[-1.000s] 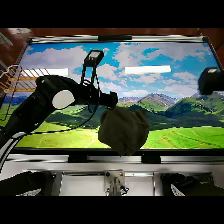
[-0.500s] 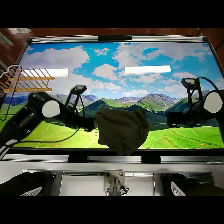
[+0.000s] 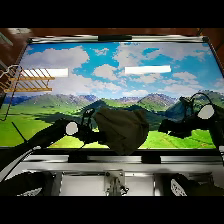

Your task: Fold the shirts.

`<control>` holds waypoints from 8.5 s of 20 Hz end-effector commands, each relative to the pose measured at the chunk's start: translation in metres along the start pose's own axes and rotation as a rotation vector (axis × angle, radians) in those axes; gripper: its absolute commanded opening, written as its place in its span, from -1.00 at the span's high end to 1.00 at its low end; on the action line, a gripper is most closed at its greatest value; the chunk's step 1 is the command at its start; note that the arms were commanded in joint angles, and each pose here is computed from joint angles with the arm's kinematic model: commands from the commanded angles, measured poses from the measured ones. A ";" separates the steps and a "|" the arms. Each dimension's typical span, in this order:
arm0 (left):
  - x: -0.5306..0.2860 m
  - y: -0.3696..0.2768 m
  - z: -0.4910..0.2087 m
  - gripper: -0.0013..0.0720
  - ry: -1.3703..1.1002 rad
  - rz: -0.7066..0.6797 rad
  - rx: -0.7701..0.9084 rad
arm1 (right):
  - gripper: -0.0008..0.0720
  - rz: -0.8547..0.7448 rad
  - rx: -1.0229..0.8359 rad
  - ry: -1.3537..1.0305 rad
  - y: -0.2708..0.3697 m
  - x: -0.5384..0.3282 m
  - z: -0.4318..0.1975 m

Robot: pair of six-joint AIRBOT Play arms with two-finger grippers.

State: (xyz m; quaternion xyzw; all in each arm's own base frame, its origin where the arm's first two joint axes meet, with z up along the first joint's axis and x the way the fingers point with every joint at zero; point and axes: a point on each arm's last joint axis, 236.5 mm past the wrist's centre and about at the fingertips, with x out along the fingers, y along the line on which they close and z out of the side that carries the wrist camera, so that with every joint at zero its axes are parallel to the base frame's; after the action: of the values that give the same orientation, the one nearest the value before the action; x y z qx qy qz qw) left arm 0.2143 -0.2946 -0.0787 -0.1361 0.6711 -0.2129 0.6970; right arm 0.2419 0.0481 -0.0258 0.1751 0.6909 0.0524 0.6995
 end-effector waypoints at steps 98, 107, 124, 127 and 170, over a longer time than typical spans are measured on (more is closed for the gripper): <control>-0.013 0.033 0.025 0.88 -0.179 -0.161 -0.328 | 0.79 0.036 -0.252 -0.197 0.111 -0.072 0.147; -0.558 -0.070 0.104 0.88 -1.394 -0.054 0.398 | 0.79 0.058 -0.394 -1.067 0.155 -0.381 0.144; -0.614 -0.097 -0.006 0.88 -1.406 0.179 0.518 | 0.79 -0.042 -0.237 -0.972 0.100 -0.396 -0.040; -0.530 -0.035 0.046 0.88 -1.147 0.146 0.365 | 0.79 -0.123 -0.113 -0.638 0.058 -0.292 -0.016; -0.103 0.219 0.109 -0.36 -0.249 -0.031 -0.432 | -0.60 0.178 0.158 -0.117 0.007 0.031 0.113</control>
State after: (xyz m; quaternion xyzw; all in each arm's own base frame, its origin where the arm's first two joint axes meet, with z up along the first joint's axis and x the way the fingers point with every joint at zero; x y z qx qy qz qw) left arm 0.3368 -0.0677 -0.0761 -0.3164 0.6202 -0.0722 0.7142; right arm 0.3510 0.0279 -0.0484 0.3010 0.6301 0.0350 0.7149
